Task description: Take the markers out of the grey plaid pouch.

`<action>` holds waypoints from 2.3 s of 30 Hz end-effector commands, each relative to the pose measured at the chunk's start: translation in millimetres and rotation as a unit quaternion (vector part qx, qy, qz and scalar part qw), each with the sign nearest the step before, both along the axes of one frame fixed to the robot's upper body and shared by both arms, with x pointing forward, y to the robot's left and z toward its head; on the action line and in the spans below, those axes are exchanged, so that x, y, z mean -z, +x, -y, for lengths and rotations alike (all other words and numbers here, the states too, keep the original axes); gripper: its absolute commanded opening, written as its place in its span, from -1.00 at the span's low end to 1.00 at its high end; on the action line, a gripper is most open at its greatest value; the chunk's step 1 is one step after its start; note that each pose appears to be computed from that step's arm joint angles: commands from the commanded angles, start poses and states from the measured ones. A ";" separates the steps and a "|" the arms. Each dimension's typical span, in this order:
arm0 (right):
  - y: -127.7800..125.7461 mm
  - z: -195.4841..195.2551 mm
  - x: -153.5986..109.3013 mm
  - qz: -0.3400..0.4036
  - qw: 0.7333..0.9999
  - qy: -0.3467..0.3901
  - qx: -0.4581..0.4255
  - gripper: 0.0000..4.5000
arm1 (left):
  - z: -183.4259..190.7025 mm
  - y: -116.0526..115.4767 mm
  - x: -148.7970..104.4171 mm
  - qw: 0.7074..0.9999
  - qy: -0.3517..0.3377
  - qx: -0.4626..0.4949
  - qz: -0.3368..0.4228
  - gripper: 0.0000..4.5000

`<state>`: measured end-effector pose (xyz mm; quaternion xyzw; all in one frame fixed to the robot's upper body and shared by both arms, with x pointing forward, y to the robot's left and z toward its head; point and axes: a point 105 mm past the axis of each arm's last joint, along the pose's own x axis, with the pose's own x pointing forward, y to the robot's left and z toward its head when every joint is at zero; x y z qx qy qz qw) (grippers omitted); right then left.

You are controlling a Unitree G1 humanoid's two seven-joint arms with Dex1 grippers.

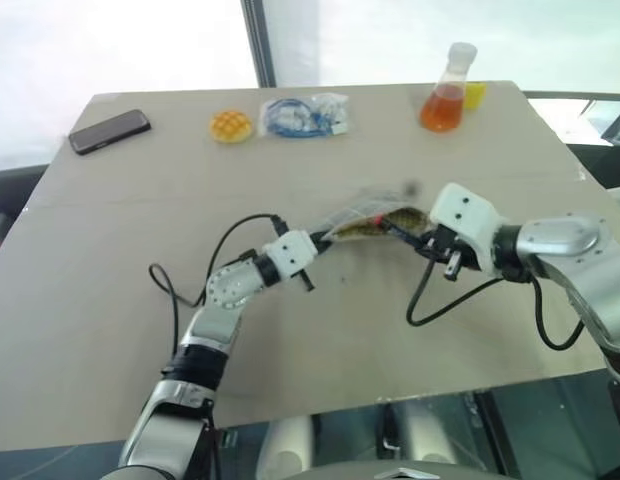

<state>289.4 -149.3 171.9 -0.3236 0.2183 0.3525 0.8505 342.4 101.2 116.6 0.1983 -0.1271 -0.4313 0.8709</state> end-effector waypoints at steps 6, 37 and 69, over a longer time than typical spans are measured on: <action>38.8 65.9 48.5 0.058 0.992 -0.023 0.113 -0.39 | -22.4 -8.2 -18.9 0.981 -0.148 0.058 -0.115 -1.00; 27.1 -74.6 25.3 0.039 0.989 0.028 -0.143 -0.95 | -4.7 -51.5 -19.9 0.899 -0.255 0.193 -0.299 -1.00; 43.8 -104.4 42.7 0.198 0.926 -0.156 -0.280 0.23 | -19.3 -68.8 -20.4 0.716 -0.429 0.200 -0.513 -1.00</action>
